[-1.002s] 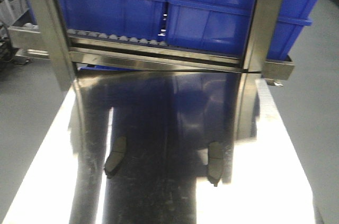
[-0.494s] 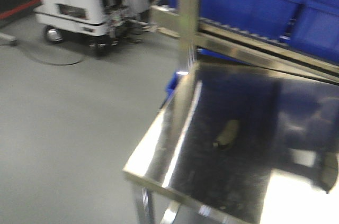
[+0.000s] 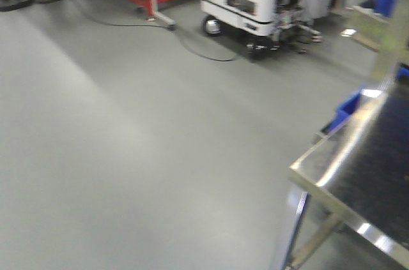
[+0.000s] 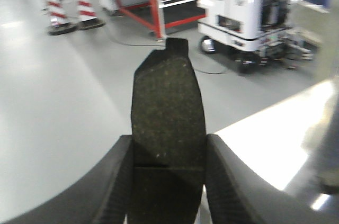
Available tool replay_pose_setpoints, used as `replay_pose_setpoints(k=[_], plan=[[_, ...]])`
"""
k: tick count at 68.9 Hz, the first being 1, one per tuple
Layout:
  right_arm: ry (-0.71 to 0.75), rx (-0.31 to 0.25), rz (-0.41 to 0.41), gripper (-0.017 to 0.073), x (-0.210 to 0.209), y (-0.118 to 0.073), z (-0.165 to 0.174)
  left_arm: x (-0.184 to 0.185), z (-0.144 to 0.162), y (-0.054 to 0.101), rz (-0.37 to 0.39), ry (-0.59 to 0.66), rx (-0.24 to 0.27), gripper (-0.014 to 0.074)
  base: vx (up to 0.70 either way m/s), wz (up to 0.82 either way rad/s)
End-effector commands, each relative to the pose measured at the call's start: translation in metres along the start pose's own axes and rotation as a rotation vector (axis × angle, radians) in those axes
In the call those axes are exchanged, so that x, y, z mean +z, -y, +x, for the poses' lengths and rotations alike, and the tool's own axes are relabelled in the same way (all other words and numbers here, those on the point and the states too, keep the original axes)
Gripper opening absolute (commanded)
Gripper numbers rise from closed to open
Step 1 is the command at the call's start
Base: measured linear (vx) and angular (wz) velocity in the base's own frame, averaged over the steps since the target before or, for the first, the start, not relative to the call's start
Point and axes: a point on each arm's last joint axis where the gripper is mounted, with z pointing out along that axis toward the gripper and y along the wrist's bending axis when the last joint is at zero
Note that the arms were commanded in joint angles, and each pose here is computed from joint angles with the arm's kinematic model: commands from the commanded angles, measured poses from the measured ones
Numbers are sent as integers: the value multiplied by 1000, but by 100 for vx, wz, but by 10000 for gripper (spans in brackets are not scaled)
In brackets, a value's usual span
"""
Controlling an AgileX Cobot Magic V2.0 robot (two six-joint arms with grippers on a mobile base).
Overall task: Move and align brake pads A on conveyor
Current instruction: 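Drive the base away from the table holding both brake pads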
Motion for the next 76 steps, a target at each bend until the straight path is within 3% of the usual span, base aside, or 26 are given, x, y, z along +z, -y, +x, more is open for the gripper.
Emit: replay_pose_setpoints(k=[1,48,76], plan=[[118,-10,-5,-10,-2,-1,-17,-5,-16,1,6,109,-11,-6,-22,84],[119,-10,-5,-10,-2,-1,-17,-5,-16,1,6,109,-11,-6,-11,85],[118,-11,-5,-10,-2,-1,-17,-5,-16,1,6,109,-11,-6,6,47]])
